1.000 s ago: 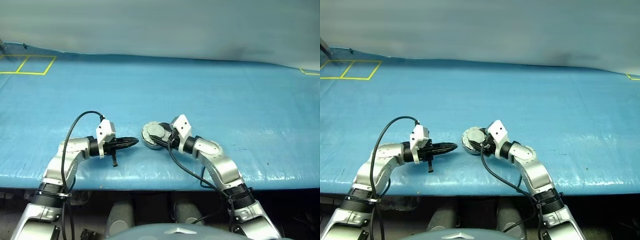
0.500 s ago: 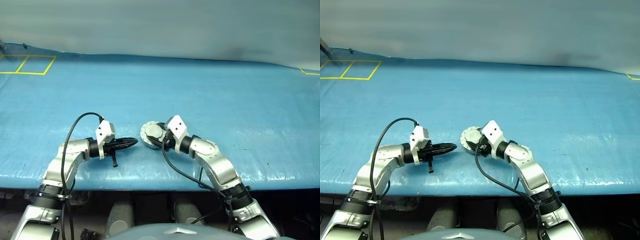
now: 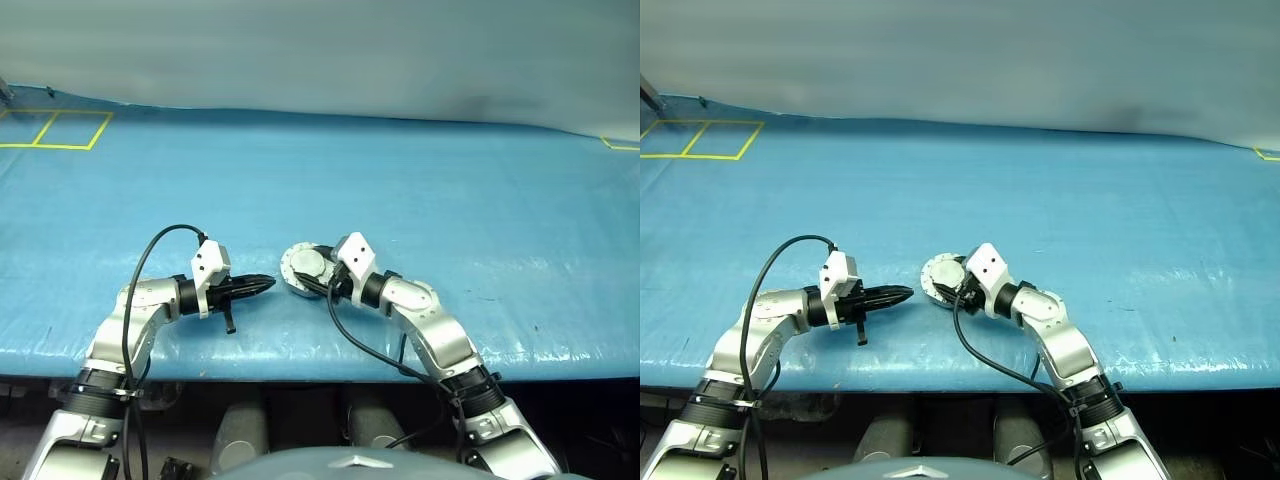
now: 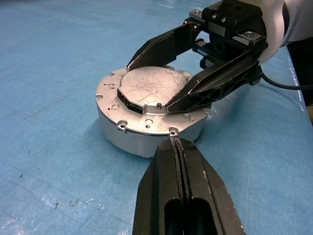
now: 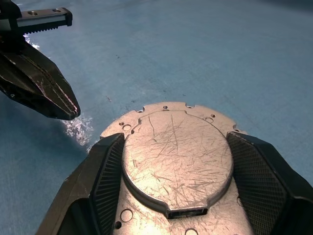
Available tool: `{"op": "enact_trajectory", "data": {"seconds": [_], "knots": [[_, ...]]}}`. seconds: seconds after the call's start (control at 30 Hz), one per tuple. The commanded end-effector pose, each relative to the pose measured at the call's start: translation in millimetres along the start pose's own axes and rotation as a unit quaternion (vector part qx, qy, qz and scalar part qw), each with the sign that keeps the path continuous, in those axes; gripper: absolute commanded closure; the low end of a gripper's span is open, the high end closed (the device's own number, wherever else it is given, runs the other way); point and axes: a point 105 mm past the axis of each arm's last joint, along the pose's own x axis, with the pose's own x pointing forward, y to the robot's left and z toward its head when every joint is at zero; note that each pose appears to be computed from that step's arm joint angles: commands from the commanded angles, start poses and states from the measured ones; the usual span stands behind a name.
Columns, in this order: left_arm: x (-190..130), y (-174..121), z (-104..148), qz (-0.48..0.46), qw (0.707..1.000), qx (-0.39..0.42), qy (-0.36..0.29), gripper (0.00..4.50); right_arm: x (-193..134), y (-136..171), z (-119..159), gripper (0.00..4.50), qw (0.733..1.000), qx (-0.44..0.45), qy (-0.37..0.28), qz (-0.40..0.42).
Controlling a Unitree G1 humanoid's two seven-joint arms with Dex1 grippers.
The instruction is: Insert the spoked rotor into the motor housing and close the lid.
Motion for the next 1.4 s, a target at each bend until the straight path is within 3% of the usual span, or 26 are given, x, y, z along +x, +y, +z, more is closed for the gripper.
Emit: {"op": "enact_trajectory", "data": {"seconds": [0.03, 0.9, 1.17, 1.4], "knots": [[0.6, -1.1, 12.9, -0.005, 1.000, 0.019, -0.017, 4.50, -2.3, -5.7, -5.6, 1.51, 1.000, 0.013, 0.011, -0.006], [1.4, -2.9, 12.3, -0.001, 1.000, 0.009, -0.021, 4.50, 0.1, -9.8, -20.2, 1.51, 0.999, -0.020, 0.041, -0.005], [13.4, 8.7, 29.1, 0.018, 0.997, -0.033, -0.064, 4.50, -1.6, -8.2, -23.1, 1.51, 0.999, -0.016, 0.049, 0.000], [33.1, 14.8, 26.9, 0.009, 0.999, -0.028, -0.045, 4.50, -2.5, -9.4, -15.7, 1.51, 0.999, -0.024, 0.040, -0.005]]}}
